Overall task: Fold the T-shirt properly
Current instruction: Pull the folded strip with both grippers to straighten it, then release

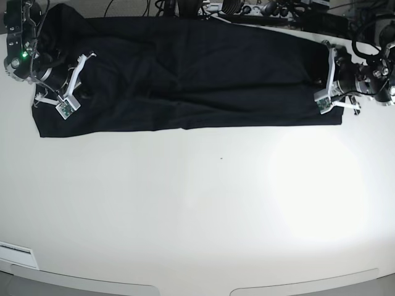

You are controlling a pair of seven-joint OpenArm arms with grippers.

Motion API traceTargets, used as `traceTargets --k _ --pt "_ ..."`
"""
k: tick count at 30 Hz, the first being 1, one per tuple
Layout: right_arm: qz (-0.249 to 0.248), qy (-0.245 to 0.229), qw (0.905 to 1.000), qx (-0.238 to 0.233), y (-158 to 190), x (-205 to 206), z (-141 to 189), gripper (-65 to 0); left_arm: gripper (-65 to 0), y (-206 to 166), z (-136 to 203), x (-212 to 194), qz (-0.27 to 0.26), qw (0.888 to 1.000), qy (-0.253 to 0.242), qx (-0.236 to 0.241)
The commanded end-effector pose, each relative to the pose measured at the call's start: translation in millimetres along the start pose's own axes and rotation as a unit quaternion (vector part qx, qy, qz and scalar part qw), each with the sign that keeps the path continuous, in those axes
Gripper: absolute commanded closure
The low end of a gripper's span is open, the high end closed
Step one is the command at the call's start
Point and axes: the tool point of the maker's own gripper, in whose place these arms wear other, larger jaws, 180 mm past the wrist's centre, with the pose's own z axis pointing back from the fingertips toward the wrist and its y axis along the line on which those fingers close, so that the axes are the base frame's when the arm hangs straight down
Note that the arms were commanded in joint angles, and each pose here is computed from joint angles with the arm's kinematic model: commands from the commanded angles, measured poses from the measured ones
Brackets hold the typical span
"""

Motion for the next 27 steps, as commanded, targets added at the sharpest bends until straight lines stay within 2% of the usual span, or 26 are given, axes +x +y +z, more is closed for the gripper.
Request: traceTargets --k 1,7,13,16,19,21,23,25,27 --pt "0.012 0.013 0.9995 -0.026 -14.1 -0.4 2.4 0.0 0.0 14.0 0.5 -15.8 0.002 0.999 0.037 0.025" --pt "0.025 -0.033 0.9972 -0.062 -42.2 43.5 5.4 0.0 0.0 39.3 5.8 4.1 0.016 0.999 0.000 0.049" --pt "0.023 -0.080 0.9938 -0.074 -60.8 81.5 9.3 0.0 0.0 58.1 15.1 29.9 0.030 0.995 -0.046 0.079" --pt "0.011 -0.061 0.9950 -0.078 -68.4 73.5 5.7 0.0 0.0 54.6 10.7 27.9 0.037 0.996 -0.037 0.075" --pt "-0.013 -0.027 0.9995 -0.011 -44.8 63.7 7.9 0.0 0.0 53.3 9.8 26.5 0.039 0.996 -0.032 0.073" --pt "-0.019 -0.012 0.9992 0.033 -25.5 58.1 8.7 0.0 0.0 51.9 8.9 24.3 0.039 0.996 -0.028 0.071" --pt "-0.032 0.006 0.9980 0.054 -11.8 43.4 5.5 0.0 0.0 46.6 5.5 18.4 0.041 0.997 -0.020 0.064" --pt "-0.035 0.027 0.9980 0.046 -5.5 23.1 -0.5 0.0 0.0 40.9 2.1 13.4 0.044 0.997 -0.015 0.056" --pt "-0.029 0.036 0.9988 0.017 -10.8 7.1 -8.7 0.0 0.0 39.6 1.3 14.6 0.044 0.997 -0.020 0.054"
